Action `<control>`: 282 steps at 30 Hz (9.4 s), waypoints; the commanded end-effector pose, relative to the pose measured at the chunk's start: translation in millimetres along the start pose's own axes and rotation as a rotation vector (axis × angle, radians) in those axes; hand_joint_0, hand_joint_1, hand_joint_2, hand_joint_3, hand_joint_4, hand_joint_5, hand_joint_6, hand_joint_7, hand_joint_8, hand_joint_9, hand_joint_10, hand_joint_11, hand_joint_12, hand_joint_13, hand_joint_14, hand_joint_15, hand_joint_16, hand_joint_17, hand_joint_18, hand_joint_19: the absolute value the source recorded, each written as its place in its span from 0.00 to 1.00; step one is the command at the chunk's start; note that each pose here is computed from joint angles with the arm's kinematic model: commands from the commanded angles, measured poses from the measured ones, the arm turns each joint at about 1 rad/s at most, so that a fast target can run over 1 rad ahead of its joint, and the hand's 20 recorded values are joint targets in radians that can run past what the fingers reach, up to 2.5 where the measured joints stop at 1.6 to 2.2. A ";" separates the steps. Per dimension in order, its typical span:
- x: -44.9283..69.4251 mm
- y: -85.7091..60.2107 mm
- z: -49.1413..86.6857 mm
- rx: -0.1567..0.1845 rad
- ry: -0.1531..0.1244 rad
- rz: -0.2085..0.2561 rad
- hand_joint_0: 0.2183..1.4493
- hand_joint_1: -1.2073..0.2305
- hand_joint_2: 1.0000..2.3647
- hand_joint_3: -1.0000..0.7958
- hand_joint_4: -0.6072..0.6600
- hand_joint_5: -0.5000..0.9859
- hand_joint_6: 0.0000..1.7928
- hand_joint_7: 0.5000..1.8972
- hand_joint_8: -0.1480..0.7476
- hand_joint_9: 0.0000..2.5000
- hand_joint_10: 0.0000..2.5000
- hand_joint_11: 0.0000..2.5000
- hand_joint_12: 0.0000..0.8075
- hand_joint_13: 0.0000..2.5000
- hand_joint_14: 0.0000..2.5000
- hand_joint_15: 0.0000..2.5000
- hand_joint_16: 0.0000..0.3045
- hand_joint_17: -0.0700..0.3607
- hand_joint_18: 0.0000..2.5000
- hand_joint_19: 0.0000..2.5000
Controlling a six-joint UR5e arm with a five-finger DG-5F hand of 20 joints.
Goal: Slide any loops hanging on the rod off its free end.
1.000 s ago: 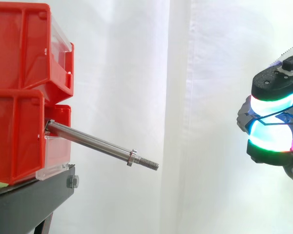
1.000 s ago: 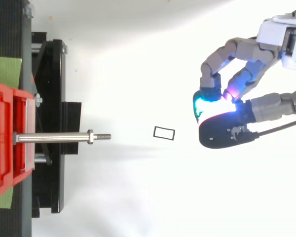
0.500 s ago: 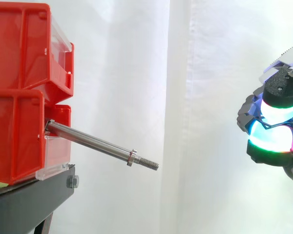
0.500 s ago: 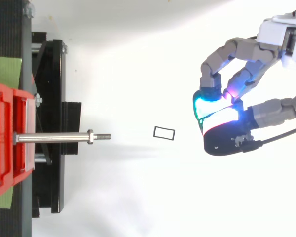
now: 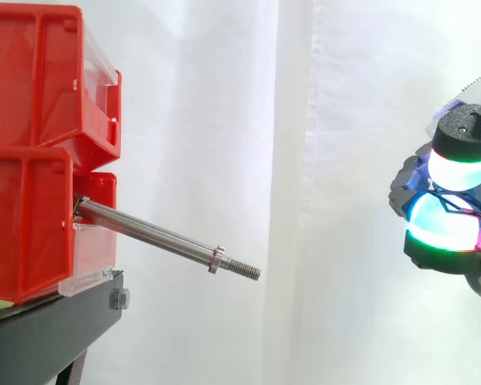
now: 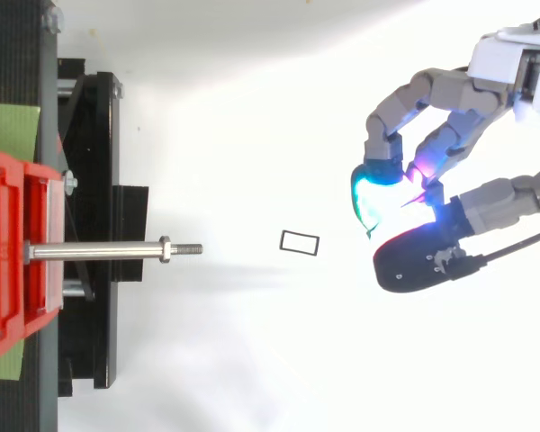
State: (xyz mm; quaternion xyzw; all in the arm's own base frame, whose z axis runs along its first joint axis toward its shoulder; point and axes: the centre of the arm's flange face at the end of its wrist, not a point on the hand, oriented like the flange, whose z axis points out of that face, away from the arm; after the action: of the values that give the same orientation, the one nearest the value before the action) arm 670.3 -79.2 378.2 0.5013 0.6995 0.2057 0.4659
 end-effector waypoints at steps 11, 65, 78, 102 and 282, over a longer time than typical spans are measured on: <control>-0.2 0.5 -0.1 -0.001 0.000 0.000 0.29 0.42 0.01 0.45 0.54 0.25 0.51 0.31 0.50 0.41 0.01 0.34 0.47 0.34 0.01 0.21 0.17 0.43 0.32 0.21; 1.9 0.7 -0.3 0.000 0.003 -0.002 0.32 0.26 0.01 0.52 0.46 0.27 0.52 0.35 0.50 0.47 0.01 0.36 0.47 0.37 0.01 0.21 0.17 0.44 0.37 0.19; 1.0 0.2 -0.2 0.001 0.002 0.006 0.30 0.42 0.00 0.30 0.47 0.29 0.51 0.40 0.44 0.54 0.01 0.37 0.41 0.37 0.01 0.22 0.15 0.40 0.36 0.22; 1.9 0.4 -0.6 0.003 0.004 0.005 0.31 0.47 0.00 0.29 0.51 0.28 0.50 0.38 0.46 0.55 0.01 0.39 0.42 0.37 0.01 0.22 0.15 0.40 0.35 0.22; 4.8 0.3 -2.3 0.015 0.013 0.018 0.32 0.31 0.01 0.44 0.55 0.25 0.52 0.34 0.49 0.49 0.01 0.41 0.46 0.36 0.01 0.22 0.17 0.43 0.37 0.22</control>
State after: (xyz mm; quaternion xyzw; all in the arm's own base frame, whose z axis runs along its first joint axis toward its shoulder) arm 668.3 -73.9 377.5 0.5095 0.6994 0.2081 0.4559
